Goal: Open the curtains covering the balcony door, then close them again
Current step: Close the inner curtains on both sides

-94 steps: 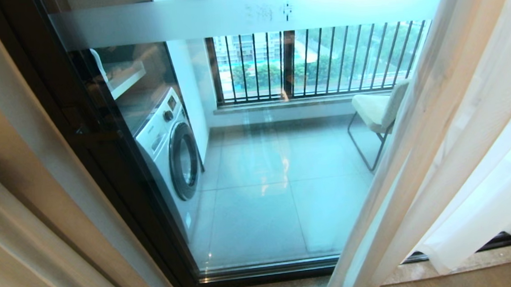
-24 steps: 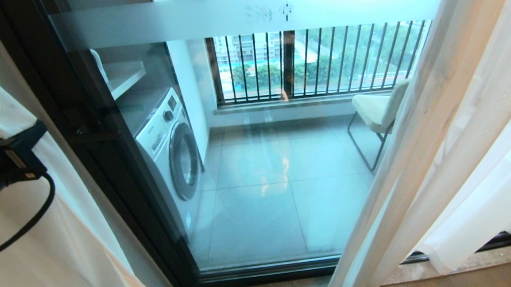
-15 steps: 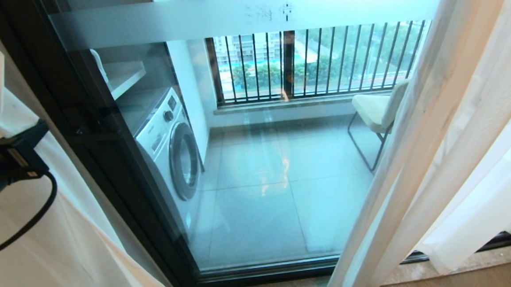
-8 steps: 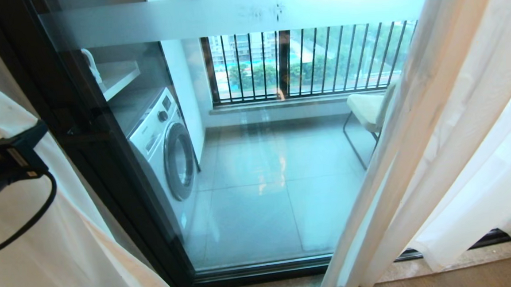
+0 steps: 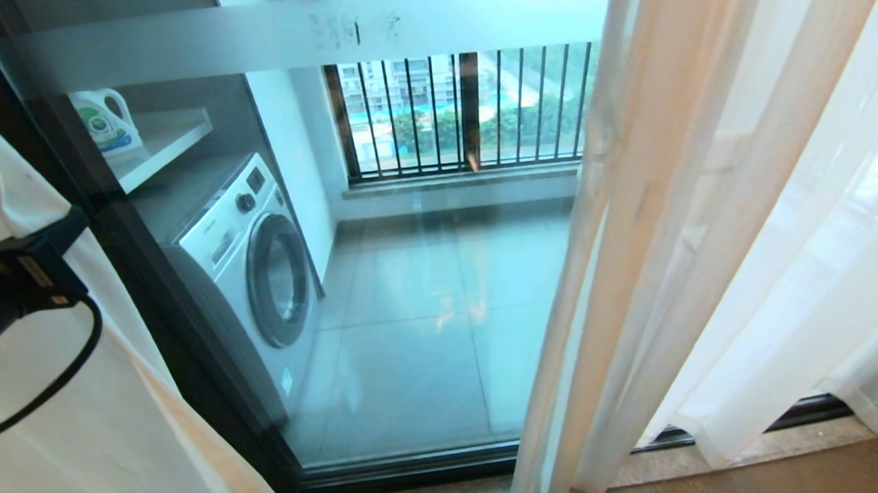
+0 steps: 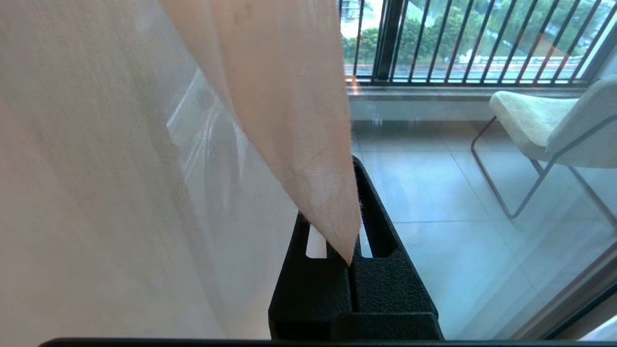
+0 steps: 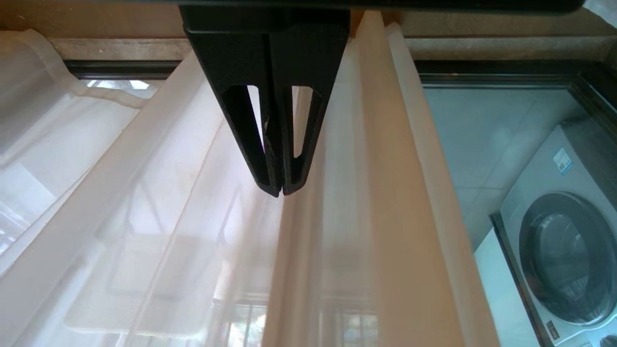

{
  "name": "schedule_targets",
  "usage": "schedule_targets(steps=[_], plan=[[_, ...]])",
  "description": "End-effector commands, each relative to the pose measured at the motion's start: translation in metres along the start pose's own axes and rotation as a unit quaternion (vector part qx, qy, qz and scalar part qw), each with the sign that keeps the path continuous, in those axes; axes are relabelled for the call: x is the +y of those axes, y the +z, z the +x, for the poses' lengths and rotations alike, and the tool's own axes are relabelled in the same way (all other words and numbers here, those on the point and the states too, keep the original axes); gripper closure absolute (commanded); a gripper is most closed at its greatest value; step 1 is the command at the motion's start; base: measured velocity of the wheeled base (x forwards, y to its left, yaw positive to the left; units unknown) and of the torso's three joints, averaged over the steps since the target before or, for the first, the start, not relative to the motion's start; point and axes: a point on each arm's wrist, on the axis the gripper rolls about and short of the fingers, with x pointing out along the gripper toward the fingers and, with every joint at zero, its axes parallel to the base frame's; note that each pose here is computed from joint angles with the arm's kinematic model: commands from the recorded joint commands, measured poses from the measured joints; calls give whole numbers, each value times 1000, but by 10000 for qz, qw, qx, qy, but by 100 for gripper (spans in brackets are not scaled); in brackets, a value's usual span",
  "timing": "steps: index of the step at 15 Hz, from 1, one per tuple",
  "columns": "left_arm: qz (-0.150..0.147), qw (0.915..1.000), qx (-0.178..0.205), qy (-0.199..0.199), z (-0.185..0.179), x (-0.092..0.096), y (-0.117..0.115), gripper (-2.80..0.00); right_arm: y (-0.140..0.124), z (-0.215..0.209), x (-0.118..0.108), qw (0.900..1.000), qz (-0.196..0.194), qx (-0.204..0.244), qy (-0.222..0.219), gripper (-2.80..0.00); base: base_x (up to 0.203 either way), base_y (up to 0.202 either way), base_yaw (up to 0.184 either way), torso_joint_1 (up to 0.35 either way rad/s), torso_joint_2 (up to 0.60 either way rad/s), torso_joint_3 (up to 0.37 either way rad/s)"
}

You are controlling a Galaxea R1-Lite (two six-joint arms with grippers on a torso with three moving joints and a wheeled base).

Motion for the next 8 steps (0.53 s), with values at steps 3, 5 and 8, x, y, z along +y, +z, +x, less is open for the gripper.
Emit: schedule_targets(steps=[3,5,8], plan=[[-3,10000,-16,-7,2,0,0,0,0,0,0,10000,-3,3,0,0,0,-189,-1,4,4,4],[-3,10000,-16,-4,2,0,0,0,0,0,0,10000,-3,3,0,0,0,-194,0,4,1,2],[-3,10000,-9,-3,2,0,0,0,0,0,0,10000,-3,3,0,0,0,-189,1,0,1,2]])
